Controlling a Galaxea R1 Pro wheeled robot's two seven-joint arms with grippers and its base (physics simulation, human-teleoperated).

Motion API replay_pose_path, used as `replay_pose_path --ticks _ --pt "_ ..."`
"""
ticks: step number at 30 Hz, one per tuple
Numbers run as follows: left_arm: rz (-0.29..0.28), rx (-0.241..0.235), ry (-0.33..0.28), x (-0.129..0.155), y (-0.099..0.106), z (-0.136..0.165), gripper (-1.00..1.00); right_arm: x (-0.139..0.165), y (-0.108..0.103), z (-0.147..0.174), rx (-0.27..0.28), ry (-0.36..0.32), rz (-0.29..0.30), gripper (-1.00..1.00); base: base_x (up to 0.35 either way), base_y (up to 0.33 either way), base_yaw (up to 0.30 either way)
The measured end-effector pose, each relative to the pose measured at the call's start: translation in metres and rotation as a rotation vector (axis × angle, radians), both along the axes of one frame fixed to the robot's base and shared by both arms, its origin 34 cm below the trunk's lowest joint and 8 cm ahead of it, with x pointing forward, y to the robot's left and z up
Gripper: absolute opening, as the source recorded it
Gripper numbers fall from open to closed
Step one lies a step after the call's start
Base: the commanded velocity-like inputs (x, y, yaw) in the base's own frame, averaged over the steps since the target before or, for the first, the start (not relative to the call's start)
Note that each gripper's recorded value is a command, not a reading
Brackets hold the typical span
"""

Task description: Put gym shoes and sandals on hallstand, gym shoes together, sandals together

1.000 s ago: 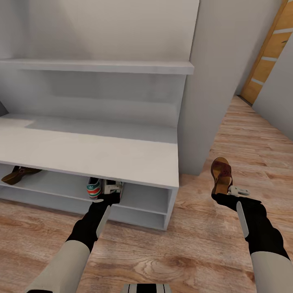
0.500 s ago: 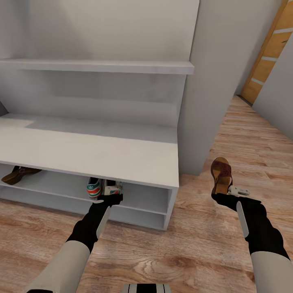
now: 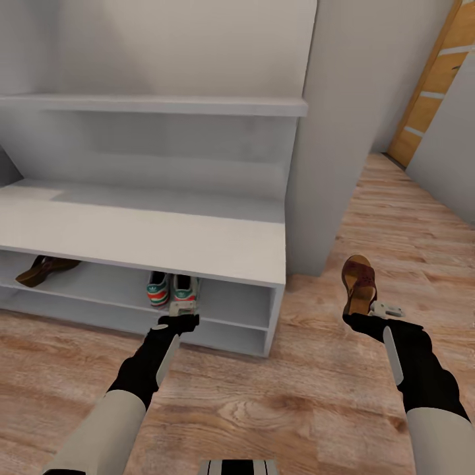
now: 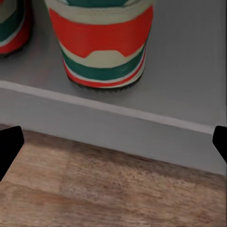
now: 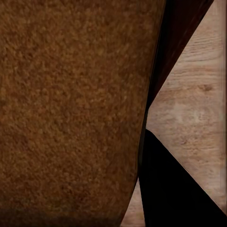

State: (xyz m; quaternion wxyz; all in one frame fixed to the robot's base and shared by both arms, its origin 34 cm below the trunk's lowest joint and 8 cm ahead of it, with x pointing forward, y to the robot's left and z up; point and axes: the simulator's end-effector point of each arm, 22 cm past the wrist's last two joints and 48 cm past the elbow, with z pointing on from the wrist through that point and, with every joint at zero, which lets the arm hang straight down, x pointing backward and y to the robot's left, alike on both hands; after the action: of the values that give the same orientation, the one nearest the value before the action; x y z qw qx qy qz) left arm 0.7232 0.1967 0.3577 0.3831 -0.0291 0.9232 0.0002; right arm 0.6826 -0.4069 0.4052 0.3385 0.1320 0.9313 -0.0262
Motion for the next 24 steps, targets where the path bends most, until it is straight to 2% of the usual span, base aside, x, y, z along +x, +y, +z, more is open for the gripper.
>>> replay_pose_path --ticks 13,24 --pt "0.000 0.001 0.001 -0.0008 0.0007 -0.0008 1.00 0.0000 0.0002 -0.0001 0.000 0.000 0.000 -1.00 -0.313 0.000 0.000" --pt "-0.005 0.014 0.002 -0.0016 0.0038 -0.0016 1.00 0.0003 -0.0001 -0.0001 -0.001 -0.001 -0.001 -1.00 -0.055 0.000 0.000"
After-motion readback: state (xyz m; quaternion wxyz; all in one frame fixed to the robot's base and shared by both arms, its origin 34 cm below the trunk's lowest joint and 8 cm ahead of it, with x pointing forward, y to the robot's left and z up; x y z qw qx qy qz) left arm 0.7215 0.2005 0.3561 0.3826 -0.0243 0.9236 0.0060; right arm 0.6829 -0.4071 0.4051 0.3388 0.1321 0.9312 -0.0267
